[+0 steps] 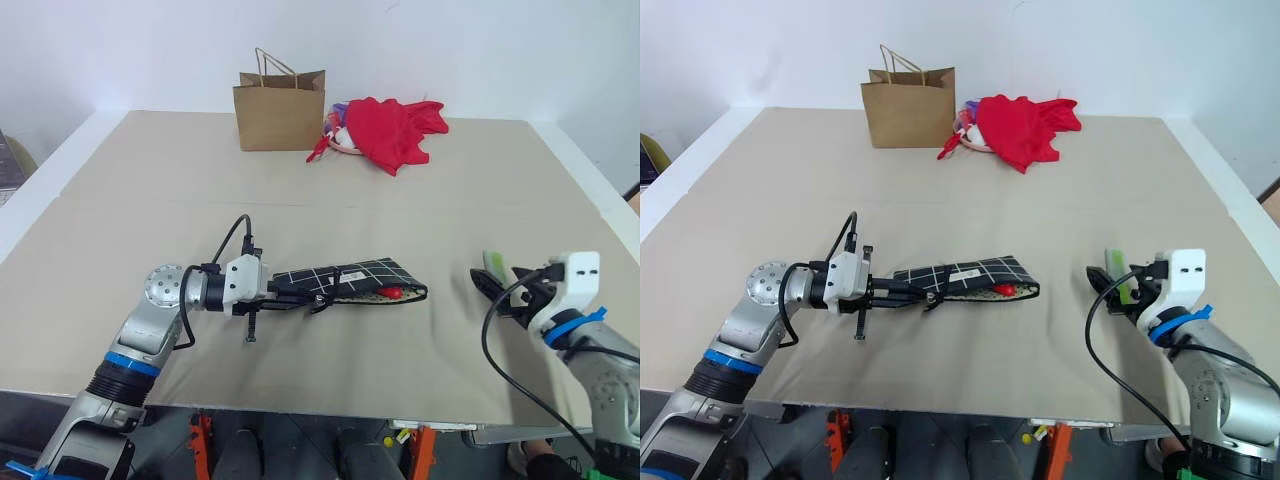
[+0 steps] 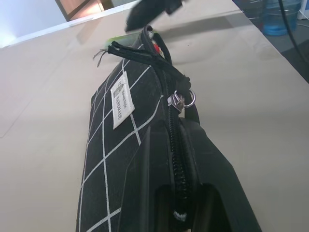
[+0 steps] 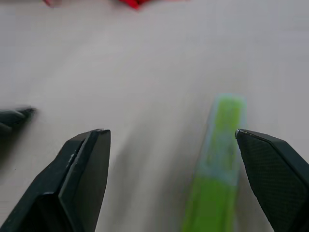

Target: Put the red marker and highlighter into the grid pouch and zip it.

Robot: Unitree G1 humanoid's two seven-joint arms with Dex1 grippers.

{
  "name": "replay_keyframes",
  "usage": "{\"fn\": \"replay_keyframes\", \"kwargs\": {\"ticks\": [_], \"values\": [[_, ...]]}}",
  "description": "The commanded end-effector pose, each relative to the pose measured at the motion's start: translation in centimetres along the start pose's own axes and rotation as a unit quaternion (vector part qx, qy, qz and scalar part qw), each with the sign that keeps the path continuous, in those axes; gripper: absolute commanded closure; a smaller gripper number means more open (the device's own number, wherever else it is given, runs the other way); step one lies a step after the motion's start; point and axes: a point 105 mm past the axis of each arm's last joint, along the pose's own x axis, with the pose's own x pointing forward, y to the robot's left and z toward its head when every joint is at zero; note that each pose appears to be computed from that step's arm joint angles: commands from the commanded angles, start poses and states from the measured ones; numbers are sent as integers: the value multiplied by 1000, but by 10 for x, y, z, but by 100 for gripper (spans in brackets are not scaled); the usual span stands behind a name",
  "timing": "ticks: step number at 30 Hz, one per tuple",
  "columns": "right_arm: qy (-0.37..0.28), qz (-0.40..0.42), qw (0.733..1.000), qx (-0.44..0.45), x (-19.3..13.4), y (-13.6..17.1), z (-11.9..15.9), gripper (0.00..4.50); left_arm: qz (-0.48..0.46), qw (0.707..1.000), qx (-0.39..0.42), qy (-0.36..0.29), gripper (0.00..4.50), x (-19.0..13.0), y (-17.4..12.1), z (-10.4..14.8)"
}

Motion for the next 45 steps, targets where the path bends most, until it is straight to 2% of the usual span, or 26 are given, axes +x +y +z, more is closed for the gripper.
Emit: {"fn": "replay_keyframes", "kwargs": {"ticks": [1, 3, 4, 5, 6, 7, 11, 15, 17, 19, 20, 23, 26, 27, 28, 31, 36, 45], "values": [[37, -75, 996, -14, 2, -19, -22, 5, 0, 999, 30, -15, 450, 4, 7, 13], [59, -111, 992, 9, 2, -29, -38, 5, -1, 999, 33, -17, 450, 5, 8, 15], [62, -121, 991, 21, 3, -31, -42, 57, -2, 999, 34, -17, 450, 6, 8, 15], [67, -124, 990, 30, 3, -31, -46, 80, -2, 999, 35, -17, 450, 6, 8, 16], [67, -129, 989, 40, 3, -32, -48, 128, -2, 999, 35, -17, 450, 6, 8, 16], [70, -130, 988, 42, 3, -32, -50, 152, -1, 999, 36, -17, 450, 5, 8, 16], [86, -137, 986, 40, 2, -33, -59, 337, 1, 999, 37, -15, 450, 4, 9, 15], [97, -128, 987, 26, 1, -31, -62, 336, 3, 999, 37, -14, 450, 4, 9, 15], [52, -84, 995, -5, 5, -22, -40, 336, 4, 999, 37, -13, 450, 4, 10, 15], [-57, 28, 997, -45, 7, 3, 21, 336, -2, 999, 39, -12, 450, 3, 8, 14], [-95, 104, 988, -70, 2, 20, 48, 336, -6, 999, 39, -12, 450, 3, 7, 14], [-119, 303, 938, -116, -22, 63, 84, 336, -12, 999, 35, -15, 450, 3, 6, 15], [-78, 444, 884, -121, -43, 93, 85, 336, -14, 999, 29, -18, 450, 2, 6, 14], [-54, 473, 870, -130, -48, 100, 81, 336, -15, 999, 28, -18, 450, 2, 7, 14], [-13, 517, 843, -149, -54, 112, 71, 336, -15, 999, 29, -20, 450, 4, 8, 13], [66, 568, 803, -165, -62, 122, 50, 336, -17, 999, 31, -30, 450, 11, 9, 15], [95, 581, 788, -182, -62, 115, 43, 336, -19, 999, 30, -33, 450, 13, 7, 15], [100, 575, 796, -161, -53, 108, 47, 336, -24, 999, 26, -35, 450, 16, 0, 14]]}}
